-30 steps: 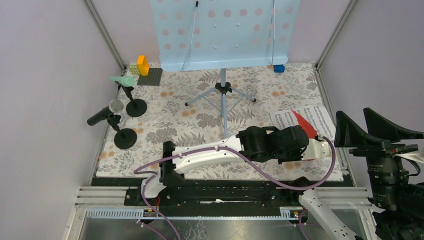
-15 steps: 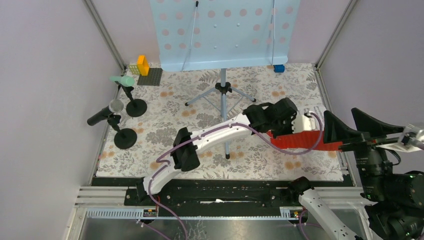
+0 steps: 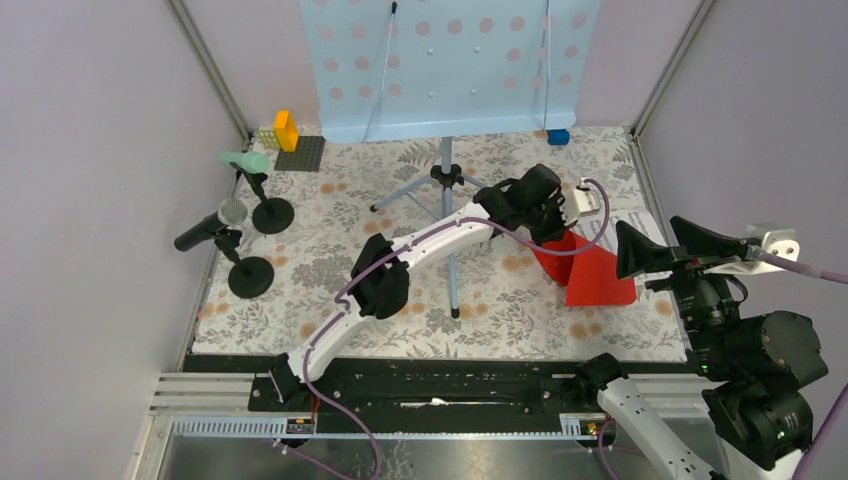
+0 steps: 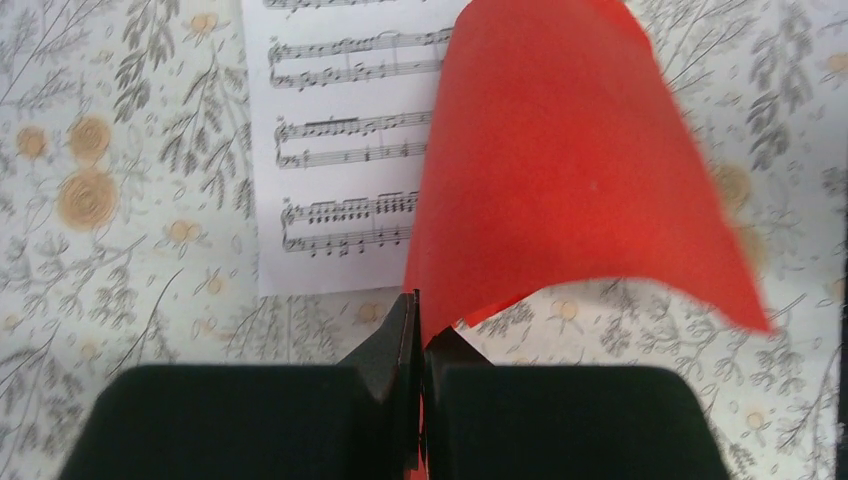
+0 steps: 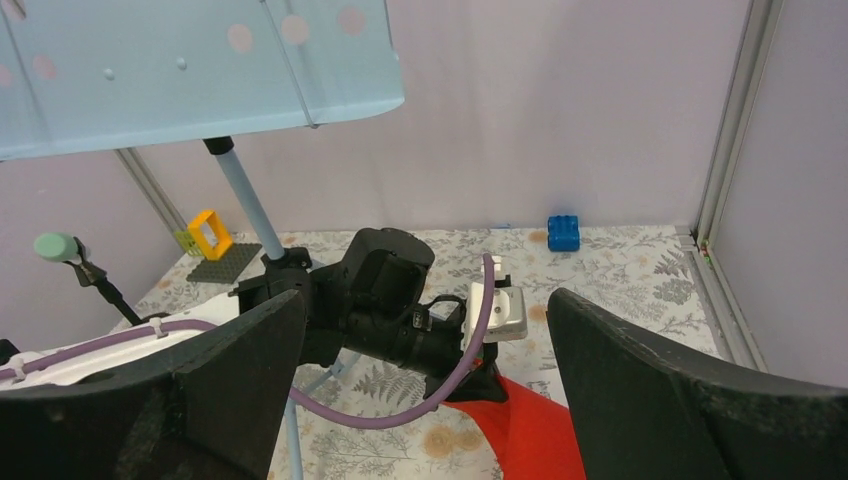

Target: Pack up the instrument practice props

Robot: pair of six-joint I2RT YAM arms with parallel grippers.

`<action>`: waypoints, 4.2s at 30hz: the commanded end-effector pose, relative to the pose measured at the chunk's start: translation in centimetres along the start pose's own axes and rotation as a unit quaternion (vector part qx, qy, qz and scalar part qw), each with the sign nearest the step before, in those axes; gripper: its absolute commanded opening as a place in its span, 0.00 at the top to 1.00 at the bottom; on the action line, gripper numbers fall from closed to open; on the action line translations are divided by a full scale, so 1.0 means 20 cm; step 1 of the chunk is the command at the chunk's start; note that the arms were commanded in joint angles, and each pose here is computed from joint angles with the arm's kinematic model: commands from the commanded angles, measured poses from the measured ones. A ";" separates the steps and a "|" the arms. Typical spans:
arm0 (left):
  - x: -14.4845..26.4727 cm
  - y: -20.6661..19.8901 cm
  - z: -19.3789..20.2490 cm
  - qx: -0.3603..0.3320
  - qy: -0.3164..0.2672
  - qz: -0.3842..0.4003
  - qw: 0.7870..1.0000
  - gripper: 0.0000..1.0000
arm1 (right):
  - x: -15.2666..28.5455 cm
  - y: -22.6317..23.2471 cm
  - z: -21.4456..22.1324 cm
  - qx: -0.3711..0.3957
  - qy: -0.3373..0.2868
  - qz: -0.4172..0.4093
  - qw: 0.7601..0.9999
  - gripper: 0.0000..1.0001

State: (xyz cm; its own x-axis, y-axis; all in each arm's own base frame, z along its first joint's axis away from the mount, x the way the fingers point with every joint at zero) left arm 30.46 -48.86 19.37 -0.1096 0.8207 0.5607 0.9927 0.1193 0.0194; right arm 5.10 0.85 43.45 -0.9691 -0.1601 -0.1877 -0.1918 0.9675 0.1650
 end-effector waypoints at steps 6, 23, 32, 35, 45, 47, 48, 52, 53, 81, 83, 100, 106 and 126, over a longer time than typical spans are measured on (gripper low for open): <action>-0.07 -0.07 -0.16 0.001 -0.097 0.055 0.994 1.00 | -0.03 0.00 0.04 0.009 0.008 0.000 1.000 0.02; 0.02 0.09 -0.13 0.120 -0.128 0.049 0.983 1.00 | -0.13 -0.01 0.24 0.026 0.161 0.055 0.985 0.02; -0.16 0.22 0.07 0.220 -0.124 0.027 0.967 0.87 | -0.20 -0.02 0.48 0.025 0.309 0.113 0.944 0.02; -0.17 0.26 0.13 0.246 -0.126 0.029 0.961 0.88 | -0.22 -0.01 0.59 0.016 0.351 0.132 0.927 0.02; -0.27 0.29 0.29 0.283 -0.100 0.025 0.954 0.88 | -0.31 0.03 0.82 -0.049 0.391 0.139 0.908 0.04; -0.28 0.29 0.31 0.287 -0.097 0.024 0.953 0.84 | -0.33 0.06 0.91 -0.074 0.409 0.130 0.900 0.05; -0.28 0.30 0.32 0.289 -0.096 0.024 0.952 0.83 | -0.34 0.07 0.96 -0.088 0.415 0.125 0.897 0.07; -0.29 0.30 0.33 0.292 -0.094 0.027 0.951 0.74 | -0.35 0.07 1.14 -0.129 0.417 0.143 0.888 0.17; -0.29 0.29 0.33 0.292 -0.094 0.031 0.951 0.70 | -0.35 0.06 1.18 -0.135 0.413 0.152 0.888 0.20; -0.31 0.24 0.31 0.283 -0.100 0.054 0.952 0.41 | -0.29 -0.05 1.76 -0.203 0.364 0.267 0.869 0.58; -0.31 0.23 0.31 0.280 -0.099 0.055 0.953 0.41 | -0.30 -0.08 1.72 -0.190 0.322 0.289 0.881 0.58; -0.36 0.15 0.35 0.261 -0.077 0.072 0.960 0.45 | -0.73 -0.22 1.29 -0.087 0.148 0.379 0.909 0.41; -0.35 0.14 0.33 0.258 -0.083 0.074 0.960 0.45 | -0.82 -0.38 1.23 -0.126 0.162 0.382 0.901 0.41; -0.38 0.13 0.36 0.270 -0.080 0.068 0.957 0.82 | -0.28 -0.18 1.80 -0.358 0.364 0.260 0.820 0.90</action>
State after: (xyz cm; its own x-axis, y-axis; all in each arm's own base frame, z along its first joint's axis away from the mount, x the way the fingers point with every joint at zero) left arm 33.53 -50.03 8.22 -0.0273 0.8962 0.4428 0.8110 0.2788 -0.5143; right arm 15.68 4.87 8.87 -0.7065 -0.0524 0.7057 0.4946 0.6768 0.5453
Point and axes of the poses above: each gripper's point midway between its finger pads, its own x axis back along the fingers, its own y axis along the line the jaws close on, z = x × y, the point moved 10 cm from there along x, back along the fingers, and after that the axes turned 1 degree about x, right-handed, at the moved point
